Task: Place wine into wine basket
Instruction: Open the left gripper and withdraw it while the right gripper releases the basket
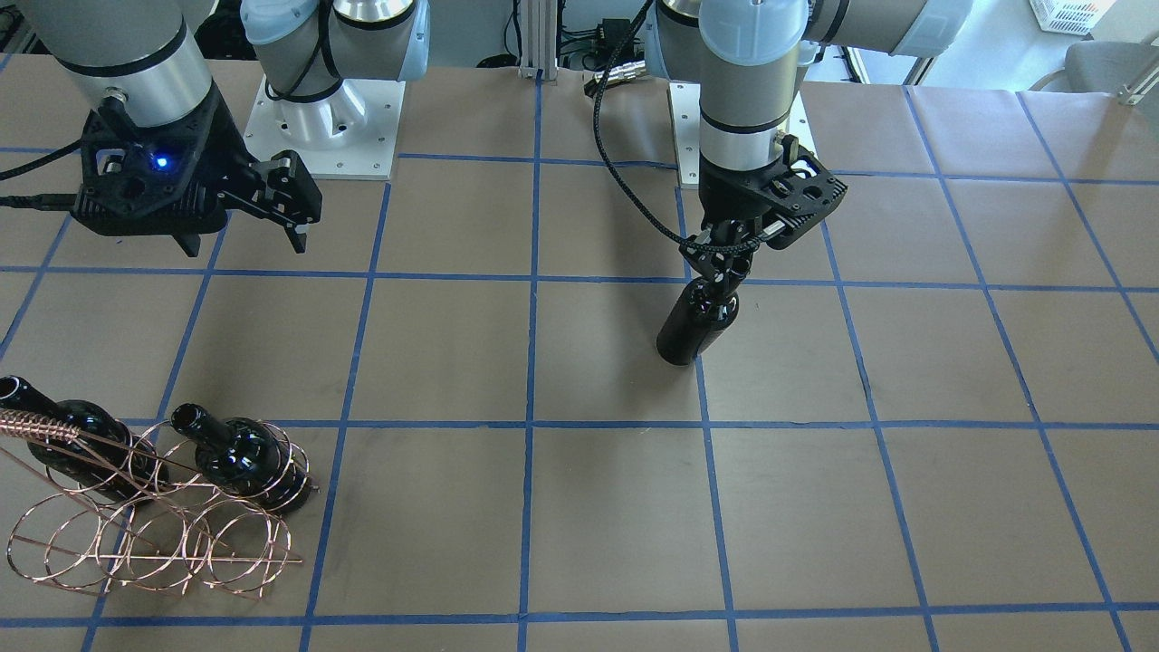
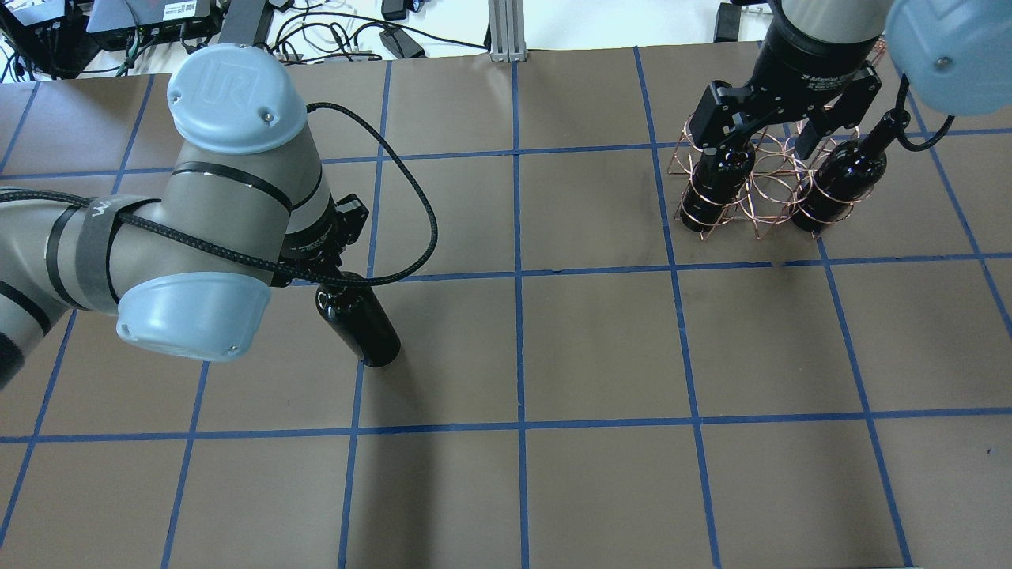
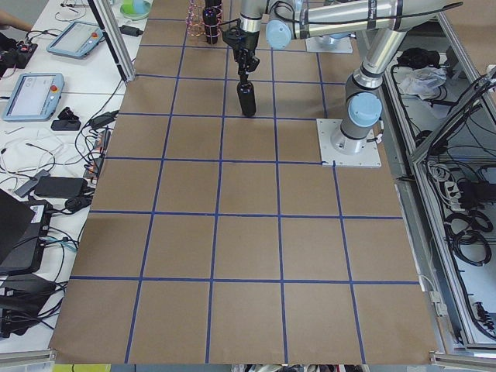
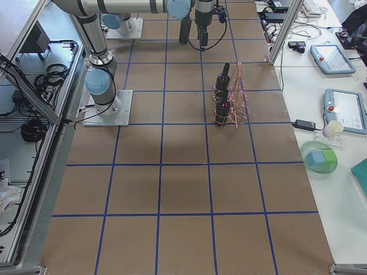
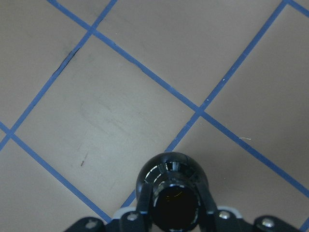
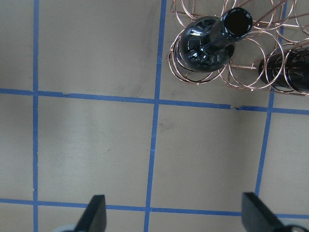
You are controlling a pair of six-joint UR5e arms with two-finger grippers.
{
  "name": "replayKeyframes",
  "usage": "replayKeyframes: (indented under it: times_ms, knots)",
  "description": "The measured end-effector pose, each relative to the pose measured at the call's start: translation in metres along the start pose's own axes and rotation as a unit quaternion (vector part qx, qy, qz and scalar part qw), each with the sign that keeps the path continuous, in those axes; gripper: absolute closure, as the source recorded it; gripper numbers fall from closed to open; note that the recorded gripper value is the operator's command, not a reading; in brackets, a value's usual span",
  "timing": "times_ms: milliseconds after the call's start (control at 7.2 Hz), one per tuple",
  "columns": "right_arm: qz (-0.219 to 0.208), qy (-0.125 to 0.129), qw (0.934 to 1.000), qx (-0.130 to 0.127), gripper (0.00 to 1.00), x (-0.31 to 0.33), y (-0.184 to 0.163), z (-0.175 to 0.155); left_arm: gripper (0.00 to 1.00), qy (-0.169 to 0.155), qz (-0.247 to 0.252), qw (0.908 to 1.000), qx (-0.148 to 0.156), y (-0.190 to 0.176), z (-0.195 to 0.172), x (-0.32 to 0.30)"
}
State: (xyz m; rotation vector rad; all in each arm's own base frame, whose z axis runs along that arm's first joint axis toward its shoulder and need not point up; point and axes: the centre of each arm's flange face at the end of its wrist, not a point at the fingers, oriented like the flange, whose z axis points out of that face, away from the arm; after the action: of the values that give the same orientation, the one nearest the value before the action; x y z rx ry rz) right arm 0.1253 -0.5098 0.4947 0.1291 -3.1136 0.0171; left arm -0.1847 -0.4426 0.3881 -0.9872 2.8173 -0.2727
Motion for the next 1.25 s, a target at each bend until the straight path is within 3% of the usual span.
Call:
replayKeyframes:
  times_ms: [139,278,556,694,972,1250]
  knots:
    - [0.0,-0.003,1.0,0.006,0.0,-0.001,0.0,-0.002,0.42,0.0,0.0,1.0,0.0,0.0,0.0,0.0]
    - [-0.002,-0.003,0.9999,0.012,0.0,0.0,-0.002,-0.003,0.41,0.001,0.0,1.0,0.001,0.0,-0.001,0.0]
    - [-0.004,-0.001,0.9999,0.014,0.0,0.0,-0.004,-0.001,0.21,0.002,0.0,1.0,0.003,-0.002,-0.003,0.0]
    - [-0.002,0.002,0.9999,0.01,0.0,0.001,-0.007,0.003,0.21,0.01,0.003,0.9999,0.01,-0.011,-0.013,0.0]
    - [0.001,0.002,1.0,0.004,0.0,0.003,-0.014,0.013,0.19,0.016,0.031,0.9994,0.005,-0.069,-0.052,-0.021]
    - [-0.002,-0.001,1.0,-0.003,0.0,0.002,-0.018,0.02,0.15,0.016,0.112,0.9935,-0.014,-0.147,-0.07,-0.081]
